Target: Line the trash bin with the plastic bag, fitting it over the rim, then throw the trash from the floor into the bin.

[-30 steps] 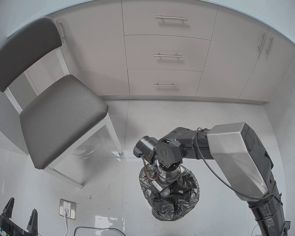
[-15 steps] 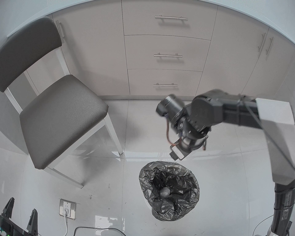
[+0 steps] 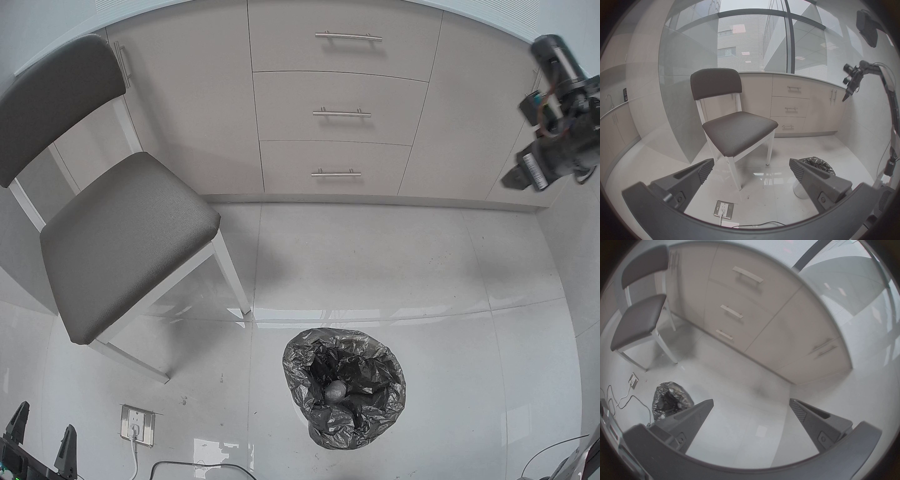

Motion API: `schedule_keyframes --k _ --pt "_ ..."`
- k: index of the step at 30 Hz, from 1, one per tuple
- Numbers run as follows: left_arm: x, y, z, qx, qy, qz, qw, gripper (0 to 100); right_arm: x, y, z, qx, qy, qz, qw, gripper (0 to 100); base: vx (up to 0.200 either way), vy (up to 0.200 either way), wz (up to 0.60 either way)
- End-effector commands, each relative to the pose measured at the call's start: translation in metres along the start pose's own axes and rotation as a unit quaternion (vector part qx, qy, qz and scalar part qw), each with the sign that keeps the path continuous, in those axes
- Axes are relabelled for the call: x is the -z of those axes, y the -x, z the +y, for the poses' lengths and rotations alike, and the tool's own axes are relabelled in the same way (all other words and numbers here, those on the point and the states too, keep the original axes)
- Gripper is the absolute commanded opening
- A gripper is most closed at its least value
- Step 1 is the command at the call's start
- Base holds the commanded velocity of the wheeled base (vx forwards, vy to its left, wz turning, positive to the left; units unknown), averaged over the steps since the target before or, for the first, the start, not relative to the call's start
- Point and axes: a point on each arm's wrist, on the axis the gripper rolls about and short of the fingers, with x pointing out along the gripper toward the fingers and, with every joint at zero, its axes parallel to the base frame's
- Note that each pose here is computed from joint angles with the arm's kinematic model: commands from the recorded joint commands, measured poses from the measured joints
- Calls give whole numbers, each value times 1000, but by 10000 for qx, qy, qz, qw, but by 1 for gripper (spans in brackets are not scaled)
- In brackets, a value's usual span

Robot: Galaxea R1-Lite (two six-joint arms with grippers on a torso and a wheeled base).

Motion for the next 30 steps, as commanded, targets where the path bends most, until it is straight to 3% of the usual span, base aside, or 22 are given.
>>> schedule_keyframes --k 1,3,4,5,7,8,9,10,11,12,13,14,16,17,18,19,22,26,27,28,29,30 --pt "3 0 0 0 1 -34 10000 100 74 147 -112 1235 -639 -907 9861 100 0 0 0" --pt "3 0 0 0 1 -26 10000 100 120 211 -115 1351 -813 -1111 9812 100 0 0 0" --pt "3 0 0 0 1 -26 10000 100 122 214 -114 1363 -822 -1119 9809 100 0 0 0" --pt "3 0 0 0 1 -26 10000 100 154 254 -106 1664 -965 -1119 9749 100 0 0 0" --pt "3 0 0 0 1 -26 10000 100 154 254 -106 1664 -965 -1119 9749 100 0 0 0" --pt "3 0 0 -7 1 -34 10000 100 202 312 -83 1925 -1299 -1576 9598 100 0 0 0" --pt "3 0 0 0 1 -26 10000 100 220 333 -72 2031 -1466 -1874 9498 100 0 0 0" --pt "3 0 0 0 1 -26 10000 100 220 333 -72 2031 -1466 -1874 9498 100 0 0 0" --pt "3 0 0 -7 1 -26 10000 100 239 352 -62 2191 -1583 -2157 9383 100 0 0 0" --pt "3 0 0 -15 1 -26 10000 100 269 379 -44 2438 -1708 -2627 9178 100 0 0 0" --pt "3 0 0 0 1 -34 10000 100 274 383 -41 2478 -1726 -2709 9140 100 0 0 0" --pt "3 0 0 -7 1 -26 10000 100 298 401 -28 2645 -1799 -3090 8957 100 0 0 0" --pt "3 0 0 0 1 -26 10000 100 325 420 -13 2845 -1890 -3636 8667 100 0 0 0" --pt "3 0 0 -7 1 -34 10000 100 333 425 -9 2879 -1904 -3810 8577 100 0 0 0" --pt "3 0 0 -7 1 -34 10000 100 333 425 -9 2879 -1904 -3810 8577 100 0 0 0" --pt "3 0 0 0 1 -26 10000 100 358 442 3 2939 -1876 -4503 8220 100 0 0 0" --pt "3 0 0 -7 1 -26 10000 100 392 454 14 3032 -1929 -5021 7866 100 0 0 0" --pt "3 0 0 0 1 -26 10000 100 409 444 23 2947 -1909 -4998 7918 100 0 0 0" --pt "3 0 0 0 1 -26 10000 100 414 439 26 2871 -1868 -4982 7965 100 0 0 0" --pt "3 0 0 -7 1 -34 10000 100 417 435 25 2604 -1798 -5051 8029 100 0 0 0" --pt "3 0 0 0 1 -26 10000 100 417 435 26 2543 -1776 -5084 8033 100 0 0 0" --pt "3 0 0 -7 1 -26 10000 100 420 435 25 2114 -1677 -5361 7999 100 0 0 0"
